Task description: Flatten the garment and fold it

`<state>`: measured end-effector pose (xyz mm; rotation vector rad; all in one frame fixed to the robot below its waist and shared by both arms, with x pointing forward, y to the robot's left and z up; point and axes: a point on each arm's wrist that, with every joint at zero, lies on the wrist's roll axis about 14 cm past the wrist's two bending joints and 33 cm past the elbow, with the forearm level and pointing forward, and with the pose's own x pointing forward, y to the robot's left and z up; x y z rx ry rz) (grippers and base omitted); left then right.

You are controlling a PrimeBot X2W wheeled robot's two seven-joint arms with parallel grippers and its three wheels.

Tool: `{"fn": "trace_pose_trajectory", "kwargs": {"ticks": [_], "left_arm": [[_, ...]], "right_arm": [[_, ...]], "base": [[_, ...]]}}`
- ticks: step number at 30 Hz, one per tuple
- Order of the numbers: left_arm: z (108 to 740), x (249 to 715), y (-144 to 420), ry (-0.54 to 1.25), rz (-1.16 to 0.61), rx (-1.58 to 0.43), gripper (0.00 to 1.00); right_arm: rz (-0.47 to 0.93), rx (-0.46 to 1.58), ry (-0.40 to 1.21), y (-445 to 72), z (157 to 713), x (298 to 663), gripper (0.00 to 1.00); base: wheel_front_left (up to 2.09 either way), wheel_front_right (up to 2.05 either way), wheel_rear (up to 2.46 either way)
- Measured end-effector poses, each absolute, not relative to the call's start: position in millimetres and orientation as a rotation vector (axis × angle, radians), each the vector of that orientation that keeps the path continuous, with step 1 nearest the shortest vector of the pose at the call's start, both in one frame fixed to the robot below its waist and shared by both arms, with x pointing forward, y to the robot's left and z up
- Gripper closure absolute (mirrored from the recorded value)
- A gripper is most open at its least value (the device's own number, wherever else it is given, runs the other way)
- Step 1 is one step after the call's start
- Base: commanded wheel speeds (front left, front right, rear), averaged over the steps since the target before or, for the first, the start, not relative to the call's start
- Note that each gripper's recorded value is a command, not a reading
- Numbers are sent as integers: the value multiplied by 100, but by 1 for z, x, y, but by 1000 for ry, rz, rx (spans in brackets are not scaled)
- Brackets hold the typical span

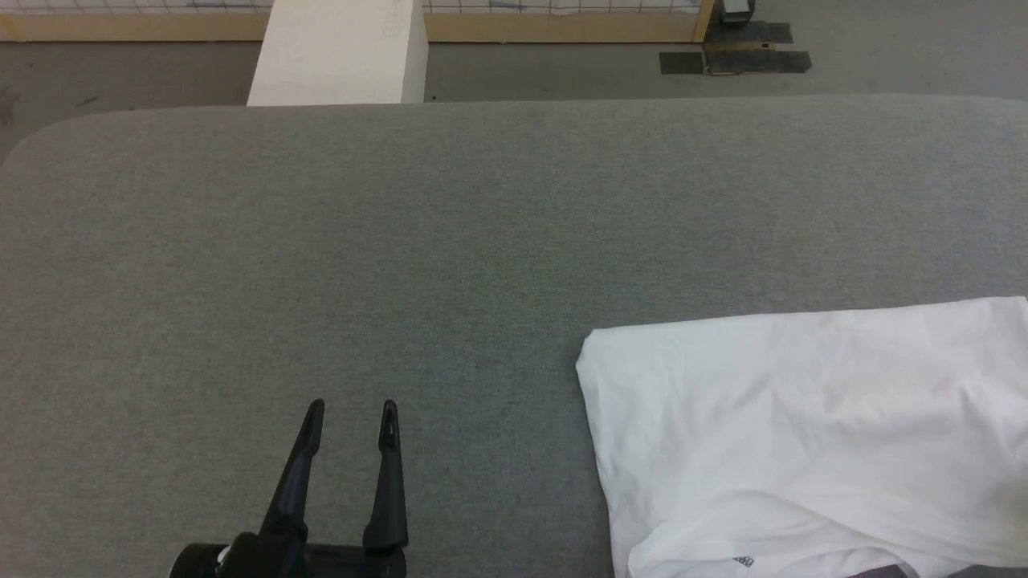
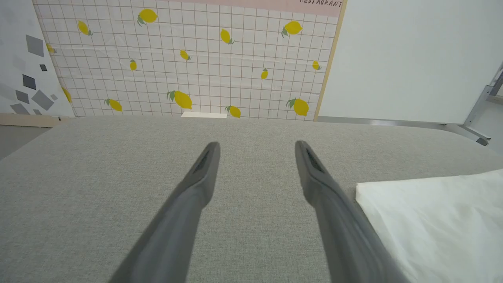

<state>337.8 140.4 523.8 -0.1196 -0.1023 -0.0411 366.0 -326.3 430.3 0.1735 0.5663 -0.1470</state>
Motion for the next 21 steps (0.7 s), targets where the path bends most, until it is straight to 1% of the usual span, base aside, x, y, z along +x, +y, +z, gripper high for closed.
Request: {"fn": "trace_pose_trajectory", "kwargs": {"ticks": [2,4,11,16,21], "left_arm": [[522,339,138,-97,-48,-121,0],[520,339,136,-91,-56,-124,0],[516,340,131,-75,-69,-143,0],[514,342,131,-72,-71,-150,0],[513,342,135,-71,-56,-150,0]], "right_arm": [[-134,169,562,-323,435,365,100],[-93,166,559,-311,440,366,100],[151,174,556,-234,465,372,100],[343,174,597,-171,468,366,100],[492,184,616,-121,469,362,100]], "base": [[0,0,0],[0,0,0],[0,0,0],[0,0,0],[0,0,0]]}}
